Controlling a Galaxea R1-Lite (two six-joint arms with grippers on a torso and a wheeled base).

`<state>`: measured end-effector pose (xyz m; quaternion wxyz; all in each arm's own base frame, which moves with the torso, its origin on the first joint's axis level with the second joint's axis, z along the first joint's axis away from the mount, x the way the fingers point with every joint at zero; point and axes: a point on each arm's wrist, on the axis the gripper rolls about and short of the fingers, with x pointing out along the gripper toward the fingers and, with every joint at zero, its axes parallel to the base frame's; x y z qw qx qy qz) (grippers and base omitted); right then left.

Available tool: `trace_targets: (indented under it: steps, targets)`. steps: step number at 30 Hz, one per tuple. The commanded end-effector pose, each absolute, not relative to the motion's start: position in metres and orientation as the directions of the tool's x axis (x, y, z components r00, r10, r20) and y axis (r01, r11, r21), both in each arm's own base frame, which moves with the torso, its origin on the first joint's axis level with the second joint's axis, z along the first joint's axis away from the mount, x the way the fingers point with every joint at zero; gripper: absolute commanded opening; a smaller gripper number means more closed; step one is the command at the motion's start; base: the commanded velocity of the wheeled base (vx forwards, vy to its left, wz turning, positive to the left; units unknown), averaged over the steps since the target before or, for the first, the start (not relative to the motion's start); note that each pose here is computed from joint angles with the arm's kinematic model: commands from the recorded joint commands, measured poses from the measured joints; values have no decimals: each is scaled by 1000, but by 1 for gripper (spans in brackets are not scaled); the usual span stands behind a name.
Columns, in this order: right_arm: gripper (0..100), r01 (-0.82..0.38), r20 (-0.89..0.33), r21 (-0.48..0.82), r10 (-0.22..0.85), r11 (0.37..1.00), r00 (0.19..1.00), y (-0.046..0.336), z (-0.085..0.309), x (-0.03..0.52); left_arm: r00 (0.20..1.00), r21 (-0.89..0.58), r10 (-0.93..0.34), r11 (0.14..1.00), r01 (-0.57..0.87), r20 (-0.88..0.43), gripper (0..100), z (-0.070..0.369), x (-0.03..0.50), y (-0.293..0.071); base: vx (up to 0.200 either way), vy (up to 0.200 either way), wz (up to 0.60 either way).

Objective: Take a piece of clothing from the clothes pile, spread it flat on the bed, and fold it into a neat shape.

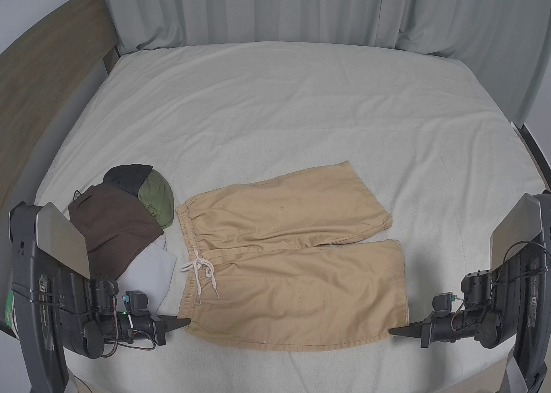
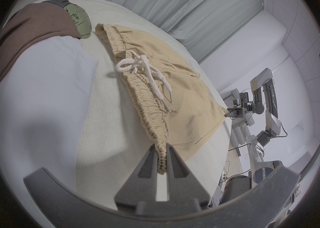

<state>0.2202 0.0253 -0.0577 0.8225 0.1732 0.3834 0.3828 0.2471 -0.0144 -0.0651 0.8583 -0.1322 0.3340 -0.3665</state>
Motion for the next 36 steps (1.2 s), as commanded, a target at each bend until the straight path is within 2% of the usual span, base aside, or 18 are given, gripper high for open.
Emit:
trace_targets:
  steps: [1, 15, 22, 36]
  targets:
    - [0, -495, -497, 578, 761, 649, 417, 24, -58, 221, 510, -471, -717, 697, 541, -475, 0, -65, 247, -14, 0, 0, 0]
    - [0, -493, -508, 558, 745, 667, 433, 26, -56, 222, 500, -475, -737, 675, 564, -454, 0, -63, 249, -14, 0, 0, 0]
    - [0, -501, -516, 554, 747, 665, 420, 27, -49, 212, 457, -484, -775, 630, 607, -436, 0, -54, 234, -14, 0, 0, 0]
    - [0, -544, -525, 521, 750, 658, 403, 25, -47, 204, 457, -465, -759, 648, 603, -464, 0, -59, 221, -4, 0, 0, 0]
